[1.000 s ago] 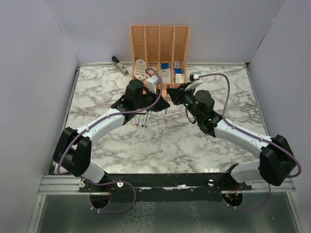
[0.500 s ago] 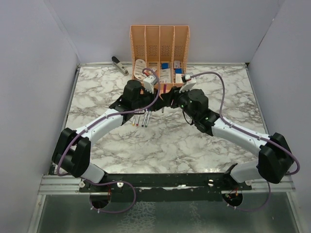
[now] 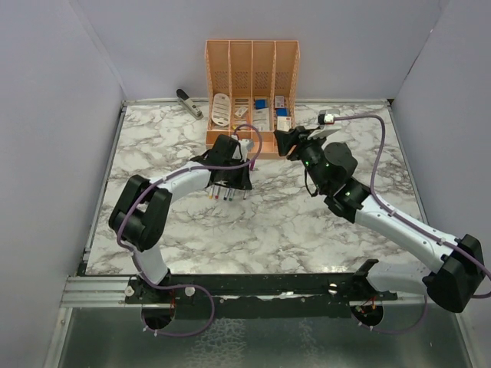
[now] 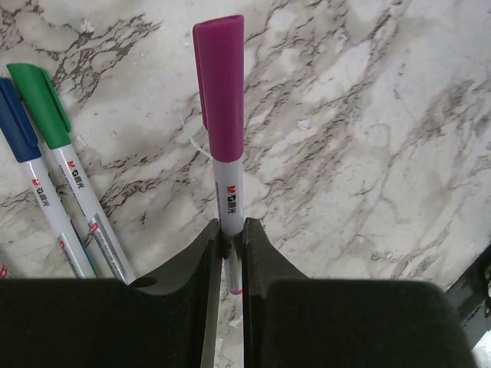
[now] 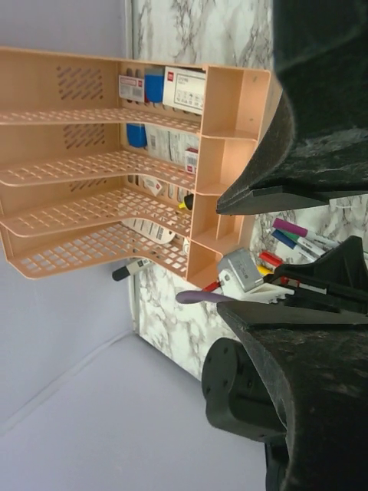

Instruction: Insert the pens into the pen caps

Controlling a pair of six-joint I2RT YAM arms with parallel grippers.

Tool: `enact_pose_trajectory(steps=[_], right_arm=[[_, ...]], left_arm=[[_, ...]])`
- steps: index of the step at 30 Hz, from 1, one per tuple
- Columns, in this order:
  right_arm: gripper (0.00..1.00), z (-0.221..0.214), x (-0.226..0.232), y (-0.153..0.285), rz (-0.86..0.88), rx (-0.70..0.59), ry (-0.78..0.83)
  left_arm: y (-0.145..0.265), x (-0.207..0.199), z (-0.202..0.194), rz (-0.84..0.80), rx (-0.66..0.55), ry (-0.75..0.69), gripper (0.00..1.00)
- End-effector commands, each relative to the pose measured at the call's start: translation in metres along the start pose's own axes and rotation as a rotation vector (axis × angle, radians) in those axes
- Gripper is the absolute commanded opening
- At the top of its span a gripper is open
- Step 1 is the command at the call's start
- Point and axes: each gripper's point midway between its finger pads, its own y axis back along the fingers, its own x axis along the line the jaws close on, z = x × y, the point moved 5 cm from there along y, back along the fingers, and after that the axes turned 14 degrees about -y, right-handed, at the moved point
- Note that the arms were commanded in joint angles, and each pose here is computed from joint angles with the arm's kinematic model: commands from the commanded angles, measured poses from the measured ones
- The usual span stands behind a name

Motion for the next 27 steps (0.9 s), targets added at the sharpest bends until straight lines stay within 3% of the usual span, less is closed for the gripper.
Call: enact_pose_trajectory(steps=[1,16,27], right_arm=[[0.48,0.009,-0.013,0.004,-0.095,-0.055,0.032],[0.48,-0.001,-0.023,0.009,-0.131,-0.025,0.037],[0.48,-0.003,-0.025,0.012,-0.136,-0.010,0.037]], left_arm=[[-0.004,0.013,0.001,0.090,0.085,0.025,0.00],[-0.030,0.038,-0.016,0.216,0.275,0.083,0.01],[-0.036,0.040,-0.025,0.217,0.308,0.107,0.28]])
